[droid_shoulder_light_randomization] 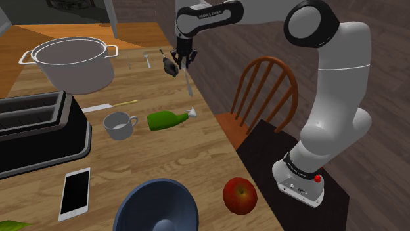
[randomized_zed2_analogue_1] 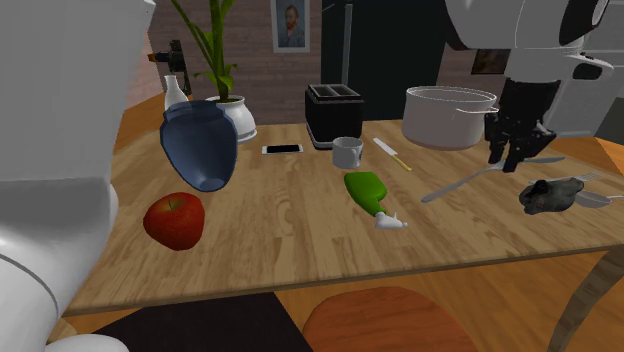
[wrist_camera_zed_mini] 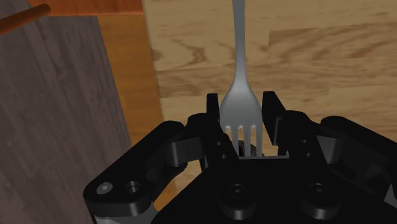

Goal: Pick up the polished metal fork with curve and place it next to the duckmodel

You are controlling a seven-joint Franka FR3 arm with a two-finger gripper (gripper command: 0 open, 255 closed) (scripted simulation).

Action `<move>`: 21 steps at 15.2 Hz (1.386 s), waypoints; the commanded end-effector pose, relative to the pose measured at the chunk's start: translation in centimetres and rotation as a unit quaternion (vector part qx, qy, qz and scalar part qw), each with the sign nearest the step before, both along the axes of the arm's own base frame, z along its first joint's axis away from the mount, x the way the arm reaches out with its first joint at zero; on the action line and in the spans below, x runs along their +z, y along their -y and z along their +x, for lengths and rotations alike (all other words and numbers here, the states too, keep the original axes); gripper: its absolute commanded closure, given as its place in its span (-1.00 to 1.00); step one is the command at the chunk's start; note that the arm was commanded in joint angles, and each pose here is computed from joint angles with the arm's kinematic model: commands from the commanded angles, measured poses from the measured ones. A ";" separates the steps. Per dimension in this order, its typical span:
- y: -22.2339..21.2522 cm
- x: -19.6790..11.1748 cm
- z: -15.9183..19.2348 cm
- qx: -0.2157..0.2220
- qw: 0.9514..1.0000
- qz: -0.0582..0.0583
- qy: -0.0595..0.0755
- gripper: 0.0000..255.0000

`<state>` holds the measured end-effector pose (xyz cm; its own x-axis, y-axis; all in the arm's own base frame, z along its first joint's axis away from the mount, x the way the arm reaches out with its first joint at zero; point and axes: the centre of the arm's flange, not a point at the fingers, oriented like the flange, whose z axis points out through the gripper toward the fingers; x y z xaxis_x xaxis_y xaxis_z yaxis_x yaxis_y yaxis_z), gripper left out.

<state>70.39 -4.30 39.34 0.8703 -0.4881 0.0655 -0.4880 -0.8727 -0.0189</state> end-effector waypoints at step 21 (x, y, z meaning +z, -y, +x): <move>0.1 -11.6 -0.1 0.000 1.000 0.000 0.000 1.00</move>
<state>70.25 -4.47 28.51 0.8703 -0.4879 0.0667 -0.4878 -0.8727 -0.0192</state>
